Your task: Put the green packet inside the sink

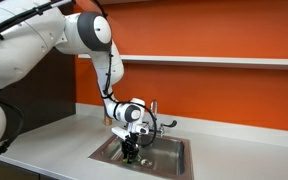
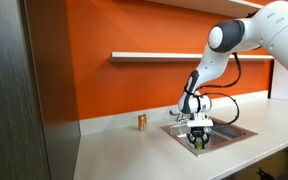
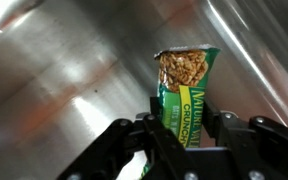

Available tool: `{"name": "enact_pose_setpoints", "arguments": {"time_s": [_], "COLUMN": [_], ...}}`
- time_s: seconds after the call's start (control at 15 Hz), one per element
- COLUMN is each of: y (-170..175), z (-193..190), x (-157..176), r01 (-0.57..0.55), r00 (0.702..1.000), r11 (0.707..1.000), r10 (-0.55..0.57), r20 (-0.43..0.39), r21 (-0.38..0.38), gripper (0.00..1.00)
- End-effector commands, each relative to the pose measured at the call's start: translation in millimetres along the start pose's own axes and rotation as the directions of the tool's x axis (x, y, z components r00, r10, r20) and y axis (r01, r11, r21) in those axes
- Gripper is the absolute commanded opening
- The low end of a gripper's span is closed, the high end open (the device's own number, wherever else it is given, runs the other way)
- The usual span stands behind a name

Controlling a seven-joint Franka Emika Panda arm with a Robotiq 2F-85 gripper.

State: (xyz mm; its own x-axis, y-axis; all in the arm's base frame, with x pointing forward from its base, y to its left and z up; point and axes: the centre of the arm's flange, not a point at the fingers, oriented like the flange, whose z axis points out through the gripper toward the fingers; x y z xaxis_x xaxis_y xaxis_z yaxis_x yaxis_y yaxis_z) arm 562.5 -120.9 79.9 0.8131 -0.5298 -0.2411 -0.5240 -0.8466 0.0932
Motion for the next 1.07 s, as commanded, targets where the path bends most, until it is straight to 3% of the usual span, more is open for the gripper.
{"name": "enact_pose_setpoints", "arguments": {"time_s": [0.0, 0.4, 0.47, 0.53, 0.87, 1.0], "y": [-3, -4, -4, -4, -3, -3], "z": [2, 8, 8, 8, -14, -30], "x": [10, 14, 14, 14, 10, 7], "r01": [0.016, 0.017, 0.016, 0.013, 0.001, -0.002], "r00": [1.000, 1.000, 1.000, 1.000, 1.000, 1.000], "r11": [1.000, 1.000, 1.000, 1.000, 1.000, 1.000], "r10": [-0.016, -0.018, -0.017, -0.013, -0.002, 0.002], "r20": [0.017, 0.022, 0.023, 0.023, 0.004, -0.014], "r21": [0.025, 0.022, 0.022, 0.023, 0.027, 0.029], "gripper": [0.19, 0.19, 0.32, 0.64, 0.98, 1.00]}}
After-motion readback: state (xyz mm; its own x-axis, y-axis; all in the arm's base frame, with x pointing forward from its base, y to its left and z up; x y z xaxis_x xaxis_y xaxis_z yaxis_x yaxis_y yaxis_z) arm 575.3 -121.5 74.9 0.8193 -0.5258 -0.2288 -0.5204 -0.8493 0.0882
